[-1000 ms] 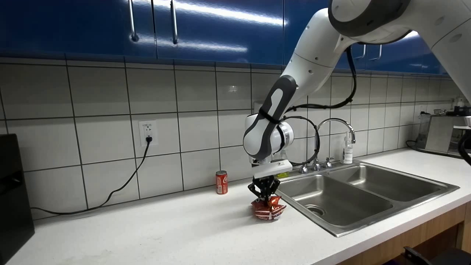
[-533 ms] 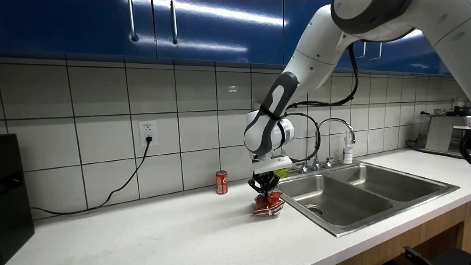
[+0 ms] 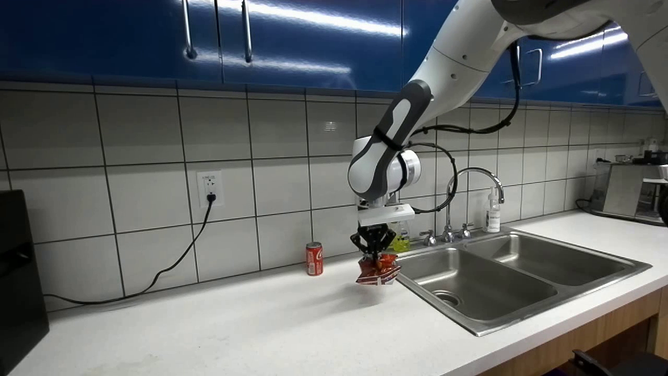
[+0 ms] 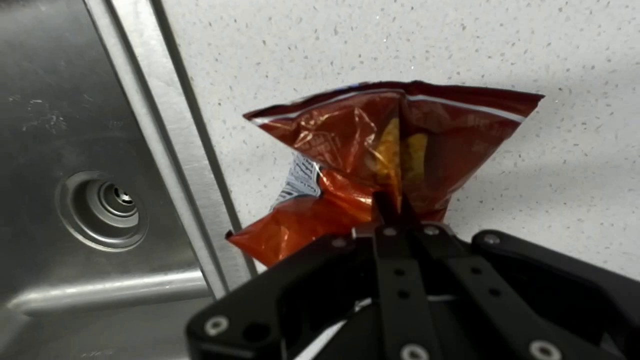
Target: Pick up the snacks and put them in the sink
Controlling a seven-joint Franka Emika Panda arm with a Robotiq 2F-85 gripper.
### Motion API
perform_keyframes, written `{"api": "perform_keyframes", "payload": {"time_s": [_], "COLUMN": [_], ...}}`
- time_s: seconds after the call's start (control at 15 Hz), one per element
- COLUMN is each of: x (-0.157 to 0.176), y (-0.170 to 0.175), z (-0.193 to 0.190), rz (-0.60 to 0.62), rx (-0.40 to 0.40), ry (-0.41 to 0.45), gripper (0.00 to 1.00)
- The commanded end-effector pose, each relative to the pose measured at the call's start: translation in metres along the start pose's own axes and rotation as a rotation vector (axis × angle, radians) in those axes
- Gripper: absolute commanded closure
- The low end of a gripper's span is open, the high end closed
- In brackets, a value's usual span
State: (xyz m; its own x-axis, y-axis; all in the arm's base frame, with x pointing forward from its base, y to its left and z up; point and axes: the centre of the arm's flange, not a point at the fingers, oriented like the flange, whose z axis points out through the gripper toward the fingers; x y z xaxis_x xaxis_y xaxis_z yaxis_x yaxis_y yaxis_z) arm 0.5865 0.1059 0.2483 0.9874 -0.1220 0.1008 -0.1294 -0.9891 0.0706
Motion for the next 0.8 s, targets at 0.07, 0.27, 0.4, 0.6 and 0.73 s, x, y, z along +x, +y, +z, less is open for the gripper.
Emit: {"api": "perform_keyframes", "payload": {"time_s": [0.07,0.27,0.4,0.6,0.73], "x": [-0.006,0.002,0.007,0.014,0.017], "y": [0.036,0.078,0.113,0.168,0.204], "z": [-0.012,-0.012,-0.013,-0.012,-0.01], "rz": [0.045,0.109,0.161,0.247,0.301], "rx": [0.023,0.022,0.022,0.028,0.033], "ry": [0.001,0.008,0.016,0.03,0.043], "gripper": [1.0,1.0,1.0,1.0,1.0]}}
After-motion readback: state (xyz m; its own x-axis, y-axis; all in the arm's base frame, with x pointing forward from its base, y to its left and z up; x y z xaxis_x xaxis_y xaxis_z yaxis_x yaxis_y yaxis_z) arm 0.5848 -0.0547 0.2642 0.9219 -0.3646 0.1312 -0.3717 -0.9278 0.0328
